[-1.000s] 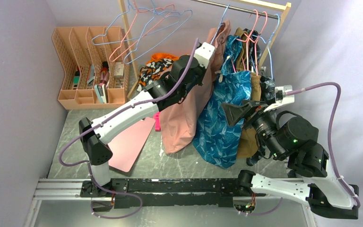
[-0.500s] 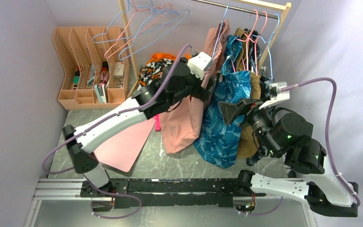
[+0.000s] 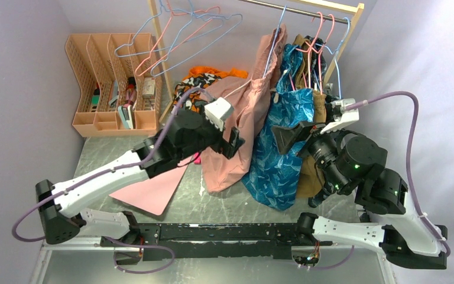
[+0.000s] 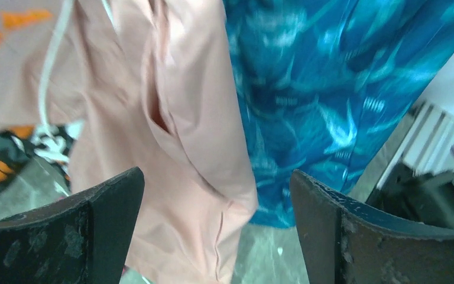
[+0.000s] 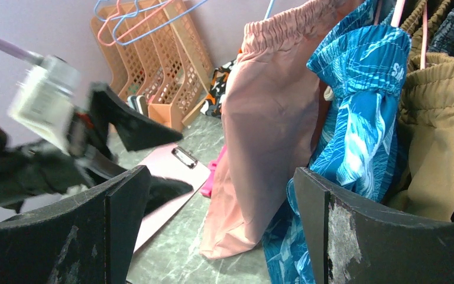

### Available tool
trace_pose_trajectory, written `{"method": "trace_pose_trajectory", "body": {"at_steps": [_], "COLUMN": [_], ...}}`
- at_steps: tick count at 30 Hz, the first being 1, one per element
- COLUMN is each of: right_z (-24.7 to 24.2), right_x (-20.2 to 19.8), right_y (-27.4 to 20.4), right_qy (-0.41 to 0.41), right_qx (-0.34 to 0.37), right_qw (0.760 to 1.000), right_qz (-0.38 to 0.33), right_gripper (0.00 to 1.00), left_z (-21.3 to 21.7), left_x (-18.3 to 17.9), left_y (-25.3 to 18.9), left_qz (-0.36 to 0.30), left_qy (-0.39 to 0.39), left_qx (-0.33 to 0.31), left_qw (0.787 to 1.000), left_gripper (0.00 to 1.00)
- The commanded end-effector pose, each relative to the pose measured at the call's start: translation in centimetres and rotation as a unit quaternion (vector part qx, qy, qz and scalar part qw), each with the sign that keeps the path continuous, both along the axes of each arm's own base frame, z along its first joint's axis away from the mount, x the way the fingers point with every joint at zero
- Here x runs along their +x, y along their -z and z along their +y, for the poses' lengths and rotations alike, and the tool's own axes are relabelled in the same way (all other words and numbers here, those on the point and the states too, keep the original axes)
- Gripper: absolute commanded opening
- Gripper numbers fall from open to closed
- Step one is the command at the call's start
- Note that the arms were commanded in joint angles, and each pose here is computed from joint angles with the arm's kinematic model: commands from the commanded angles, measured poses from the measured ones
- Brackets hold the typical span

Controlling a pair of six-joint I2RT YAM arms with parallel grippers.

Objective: Place the shorts on the hanger
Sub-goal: Place the hanger at the clothesline, then adjust the hanger on the clothesline.

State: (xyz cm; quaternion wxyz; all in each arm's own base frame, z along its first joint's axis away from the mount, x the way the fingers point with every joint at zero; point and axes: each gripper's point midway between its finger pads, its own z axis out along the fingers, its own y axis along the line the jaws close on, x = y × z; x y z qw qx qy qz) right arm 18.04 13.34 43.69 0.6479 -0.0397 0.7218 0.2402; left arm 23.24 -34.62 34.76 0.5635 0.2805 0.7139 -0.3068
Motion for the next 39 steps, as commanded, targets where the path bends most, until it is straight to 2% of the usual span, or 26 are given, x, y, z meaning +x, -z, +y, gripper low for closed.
{"method": "trace_pose_trajectory", "body": {"at_steps": [1,8,11,14,17,19,20,21,29,34,36,39], "right_z": [0.0,0.3,0.4,0.4,0.3,0.2,0.1,0.1,0.1,0.2,0.2,0.1], "right_x": [0.1,0.1,0.1,0.1,0.1,0.1,0.0,0.1,0.2,0.2,0.2,0.2], "right_y": [-0.3,-0.4,-0.4,-0.5,-0.6,-0.6,-0.6,-0.6,-0.9,-0.7,-0.6,-0.4], "right_qy": [0.005,0.002,0.0,-0.001,-0.001,0.0,0.001,0.002,0.005,0.004,0.005,0.004], "right_qx": [0.002,0.006,0.004,0.005,0.006,0.006,0.008,0.007,0.007,0.006,0.006,0.006], "right_qw": [1.0,1.0,1.0,1.0,1.0,1.0,1.0,1.0,1.0,1.0,1.0,1.0], "right_qz": [0.005,0.004,0.005,0.003,0.002,0.002,0.001,0.001,-0.003,-0.004,-0.003,-0.001], "right_gripper": [0.95,0.95,0.95,0.95,0.95,0.95,0.95,0.95,0.95,0.95,0.95,0.95], "left_z": [-2.4,-4.9,-5.5,-6.2,-7.4,-8.2,-8.7,-9.1,-11.0,-11.3,-11.4,-10.7], "left_x": [-1.2,0.7,2.0,2.7,2.2,1.6,1.0,0.4,-3.6,-4.1,-4.2,-4.5], "left_y": [3.3,6.4,7.6,8.2,7.0,5.5,4.7,4.0,-0.5,2.0,4.3,6.3], "left_qz": [0.033,0.041,0.039,0.034,0.031,0.022,0.019,0.017,0.007,0.037,0.06,0.081], "left_qy": [0.053,0.043,0.024,0.022,0.044,0.061,0.075,0.088,0.154,0.161,0.159,0.152], "left_qx": [-0.009,0.013,0.026,0.035,0.02,0.006,-0.001,-0.007,-0.049,-0.039,-0.022,-0.008], "left_qw": [0.998,0.998,0.999,0.999,0.998,0.998,0.997,0.996,0.987,0.985,0.985,0.985], "left_gripper": [0.95,0.93,0.86,0.67,0.45,0.26,0.12,0.08,0.07,0.09,0.19,0.52]}}
